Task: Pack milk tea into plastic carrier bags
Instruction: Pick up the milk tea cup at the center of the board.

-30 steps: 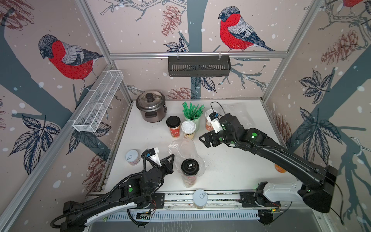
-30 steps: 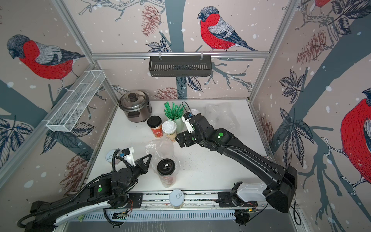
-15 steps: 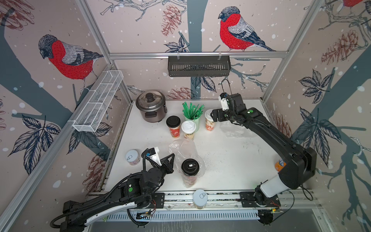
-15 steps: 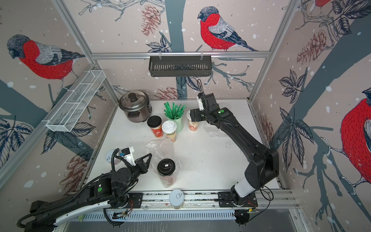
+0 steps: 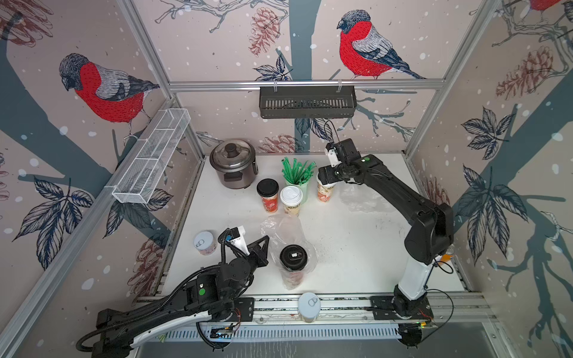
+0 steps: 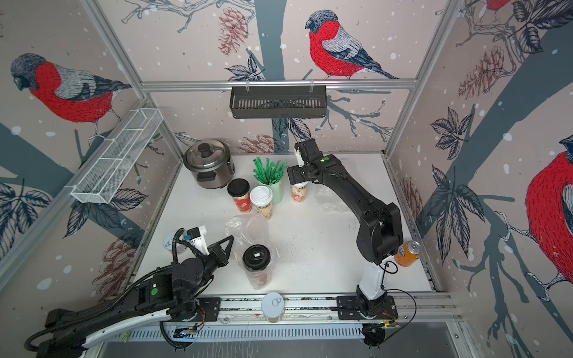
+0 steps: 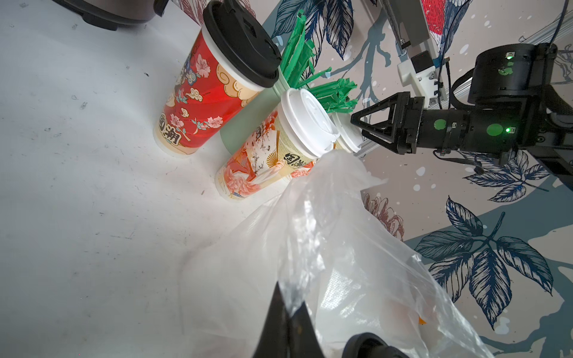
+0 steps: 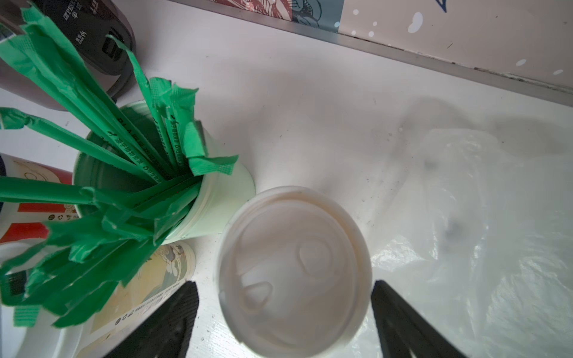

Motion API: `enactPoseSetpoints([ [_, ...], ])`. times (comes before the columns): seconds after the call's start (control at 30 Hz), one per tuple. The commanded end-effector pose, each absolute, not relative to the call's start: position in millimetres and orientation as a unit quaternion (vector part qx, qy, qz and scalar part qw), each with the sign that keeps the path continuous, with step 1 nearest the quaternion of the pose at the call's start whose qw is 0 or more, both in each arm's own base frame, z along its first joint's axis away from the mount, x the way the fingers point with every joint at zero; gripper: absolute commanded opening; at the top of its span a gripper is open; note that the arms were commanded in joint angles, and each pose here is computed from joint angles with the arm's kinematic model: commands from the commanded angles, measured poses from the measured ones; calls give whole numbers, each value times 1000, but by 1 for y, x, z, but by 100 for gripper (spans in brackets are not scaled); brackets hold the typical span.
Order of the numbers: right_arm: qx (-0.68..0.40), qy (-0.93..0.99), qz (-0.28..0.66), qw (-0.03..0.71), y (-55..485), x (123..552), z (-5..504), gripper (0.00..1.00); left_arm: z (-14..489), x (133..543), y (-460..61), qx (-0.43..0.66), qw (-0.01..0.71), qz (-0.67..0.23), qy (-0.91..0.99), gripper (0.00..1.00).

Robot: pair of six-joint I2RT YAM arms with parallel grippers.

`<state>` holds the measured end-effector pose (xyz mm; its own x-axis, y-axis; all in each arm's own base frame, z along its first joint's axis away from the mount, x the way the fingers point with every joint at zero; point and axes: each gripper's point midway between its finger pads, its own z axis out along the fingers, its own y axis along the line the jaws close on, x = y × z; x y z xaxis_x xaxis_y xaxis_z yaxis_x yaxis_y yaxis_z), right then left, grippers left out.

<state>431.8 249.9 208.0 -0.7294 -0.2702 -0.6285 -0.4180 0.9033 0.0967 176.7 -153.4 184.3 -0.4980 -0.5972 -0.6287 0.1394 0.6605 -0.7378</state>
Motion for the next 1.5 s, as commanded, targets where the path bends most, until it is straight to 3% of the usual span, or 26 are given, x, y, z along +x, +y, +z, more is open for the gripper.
enactPoseSetpoints([
  [0.0,-195,924,99,313,248,431,205,88,194,180,-151,-161,490,-390,763,0],
  [0.8,-191,927,86,313,247,436,202,68,195,179,-152,-161,486,-396,762,0],
  [1.17,-179,914,92,352,233,418,248,65,196,179,-153,-158,486,-399,761,0],
  [1.47,-174,878,110,432,221,358,326,64,197,178,-155,-150,485,-400,763,0],
])
